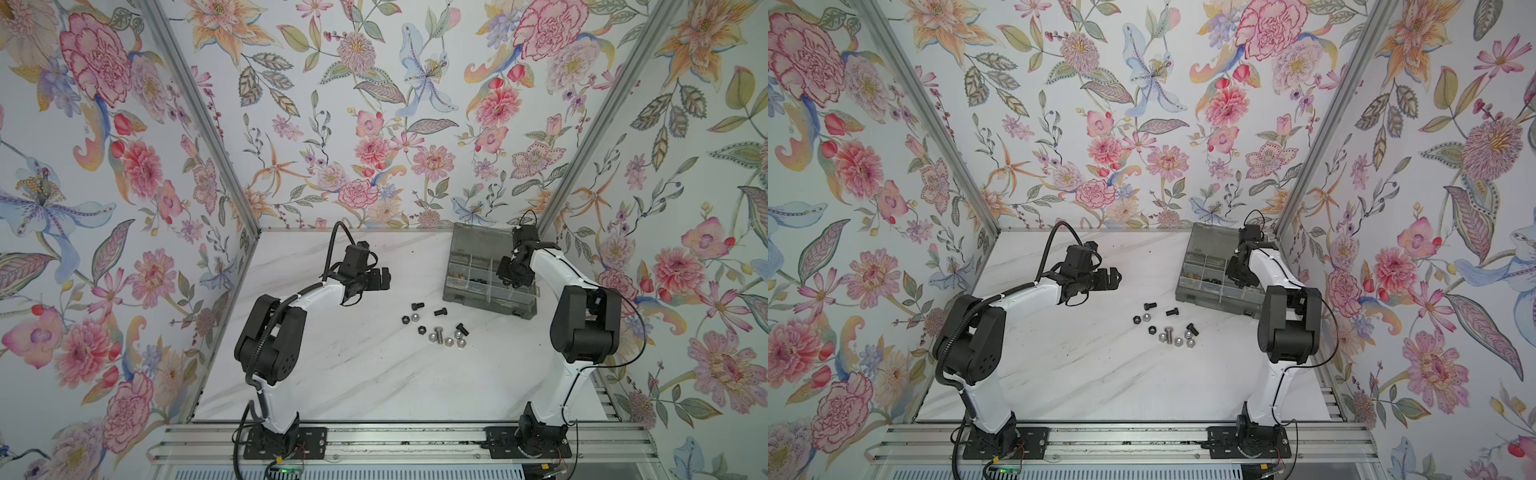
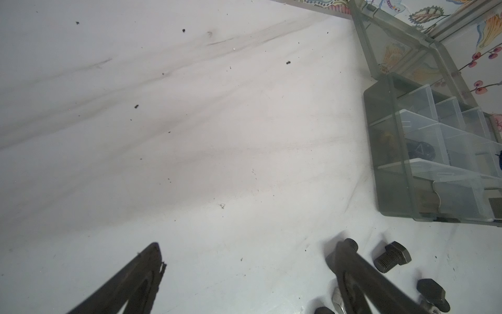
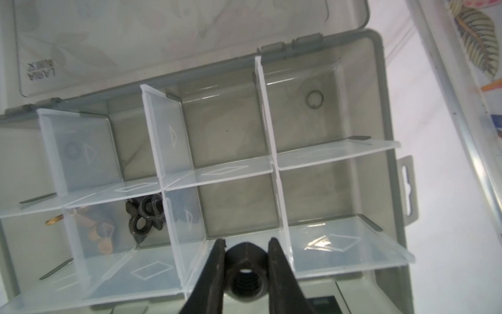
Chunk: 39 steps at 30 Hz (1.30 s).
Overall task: Sort the screws and nuts into containers
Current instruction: Place the nut into the container, then pick up the nut from the center of the table.
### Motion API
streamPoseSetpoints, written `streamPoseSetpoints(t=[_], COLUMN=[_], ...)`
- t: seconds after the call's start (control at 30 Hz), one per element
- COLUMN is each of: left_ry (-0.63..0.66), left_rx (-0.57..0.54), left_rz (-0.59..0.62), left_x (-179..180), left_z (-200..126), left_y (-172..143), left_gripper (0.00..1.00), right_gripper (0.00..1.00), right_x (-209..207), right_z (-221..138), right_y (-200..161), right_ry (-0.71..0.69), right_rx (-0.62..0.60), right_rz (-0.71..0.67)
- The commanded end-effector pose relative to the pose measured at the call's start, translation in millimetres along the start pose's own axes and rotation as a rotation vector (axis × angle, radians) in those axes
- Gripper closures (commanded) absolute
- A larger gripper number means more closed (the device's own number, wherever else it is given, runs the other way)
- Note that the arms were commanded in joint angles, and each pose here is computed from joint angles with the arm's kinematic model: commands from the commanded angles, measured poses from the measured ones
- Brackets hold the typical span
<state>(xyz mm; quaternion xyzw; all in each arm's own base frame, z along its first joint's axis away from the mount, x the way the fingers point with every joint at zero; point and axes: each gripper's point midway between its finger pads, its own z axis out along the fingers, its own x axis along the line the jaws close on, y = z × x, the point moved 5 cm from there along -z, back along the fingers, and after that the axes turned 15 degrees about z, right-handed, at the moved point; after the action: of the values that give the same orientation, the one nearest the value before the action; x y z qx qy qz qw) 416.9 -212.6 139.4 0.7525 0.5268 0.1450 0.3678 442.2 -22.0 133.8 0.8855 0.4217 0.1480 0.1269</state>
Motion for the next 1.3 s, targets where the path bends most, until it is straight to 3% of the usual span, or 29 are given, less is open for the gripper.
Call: streamPoseSetpoints(t=[0.0,0.27,0.37,0.43,0.67,0.87,1.27], left_ry=[0.007,0.016,0.016,0.017,0.022,0.029,0.032], left_rx=[-0.026,-0.024,-0.025,-0.027,-0.031,-0.035,-0.050], left_rz=[0.002,0.004,0.004,0.003,0.001,-0.009,-0.048], left_x=[0.5,1.8,1.7,1.8,2.9,5.1,20.3], left_z=[-6.3,-7.4,-7.8,-8.5,-10.7,-12.4,-22.2], left_y=[6.0,4.3,4.9,5.1,5.6,4.6,-1.5], left_gripper=[0.01,0.01,0.01,0.01,0.01,0.01,0.00], right_gripper=[0.98,0.86,0.65,0.59,0.54,0.50,0.48], right_x=[3.5,5.9,7.5,8.8,29.7,78.7,146.3], right_z=[4.9,10.8,6.0,-1.5,-40.2,-74.9,-54.0], right_y=[6.1,10.7,12.3,14.1,4.8,-56.7,-211.2], right_ry=[-0.016,-0.022,-0.010,0.001,0.122,0.253,0.287], right_rx=[-0.005,-0.007,-0.014,-0.027,-0.041,0.012,0.261], right_rz=[-0.013,-0.016,-0.016,-0.017,-0.071,-0.198,-0.485])
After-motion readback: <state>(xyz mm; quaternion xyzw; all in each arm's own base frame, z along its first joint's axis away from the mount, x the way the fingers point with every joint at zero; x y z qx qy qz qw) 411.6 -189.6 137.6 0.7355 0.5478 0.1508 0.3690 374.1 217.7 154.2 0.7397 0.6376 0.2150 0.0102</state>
